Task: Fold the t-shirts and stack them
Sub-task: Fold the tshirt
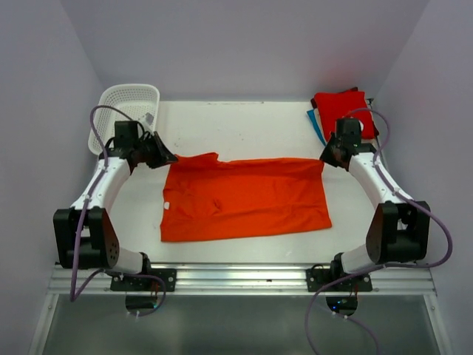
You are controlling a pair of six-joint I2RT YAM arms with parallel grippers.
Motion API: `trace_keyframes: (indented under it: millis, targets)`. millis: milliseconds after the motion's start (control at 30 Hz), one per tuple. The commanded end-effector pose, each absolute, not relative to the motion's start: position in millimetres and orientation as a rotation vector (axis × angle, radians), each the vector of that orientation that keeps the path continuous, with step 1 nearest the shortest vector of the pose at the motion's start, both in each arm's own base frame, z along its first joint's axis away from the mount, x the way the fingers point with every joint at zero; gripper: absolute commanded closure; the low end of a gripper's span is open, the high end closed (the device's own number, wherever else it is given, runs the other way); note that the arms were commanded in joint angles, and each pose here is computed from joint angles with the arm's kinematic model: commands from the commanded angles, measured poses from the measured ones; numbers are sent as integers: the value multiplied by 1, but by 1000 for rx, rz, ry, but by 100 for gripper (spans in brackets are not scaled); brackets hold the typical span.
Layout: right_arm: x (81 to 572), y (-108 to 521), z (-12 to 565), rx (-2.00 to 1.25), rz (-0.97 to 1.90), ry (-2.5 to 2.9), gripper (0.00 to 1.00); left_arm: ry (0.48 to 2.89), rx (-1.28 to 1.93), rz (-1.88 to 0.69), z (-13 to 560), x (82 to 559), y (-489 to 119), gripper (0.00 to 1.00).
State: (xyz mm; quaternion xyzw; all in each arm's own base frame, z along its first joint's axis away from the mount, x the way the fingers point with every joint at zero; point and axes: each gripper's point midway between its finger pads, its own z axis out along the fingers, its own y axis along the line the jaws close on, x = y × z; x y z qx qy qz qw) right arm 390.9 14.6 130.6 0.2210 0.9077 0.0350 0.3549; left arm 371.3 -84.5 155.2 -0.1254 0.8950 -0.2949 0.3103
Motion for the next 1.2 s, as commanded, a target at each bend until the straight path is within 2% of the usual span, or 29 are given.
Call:
trace_keyframes:
  millis: [0,300,500,733,1167]
  targets:
    - [365,7,135,592,43,2353,100,2413,-319,-735,149,339,-78,100]
    - [329,9,132,574,59,2384,100,2545,-351,-701,120,281,-77,100]
    - [315,9,108,571,42,2448,100,2629,-384,-668,110,247,-75,100]
    - [300,10,81,598,25,2518,100,2650,-409,-692,106,226,-78,100]
    - [297,10,75,590,14,2530,100,2701,-445,-660,91,200,-76,100]
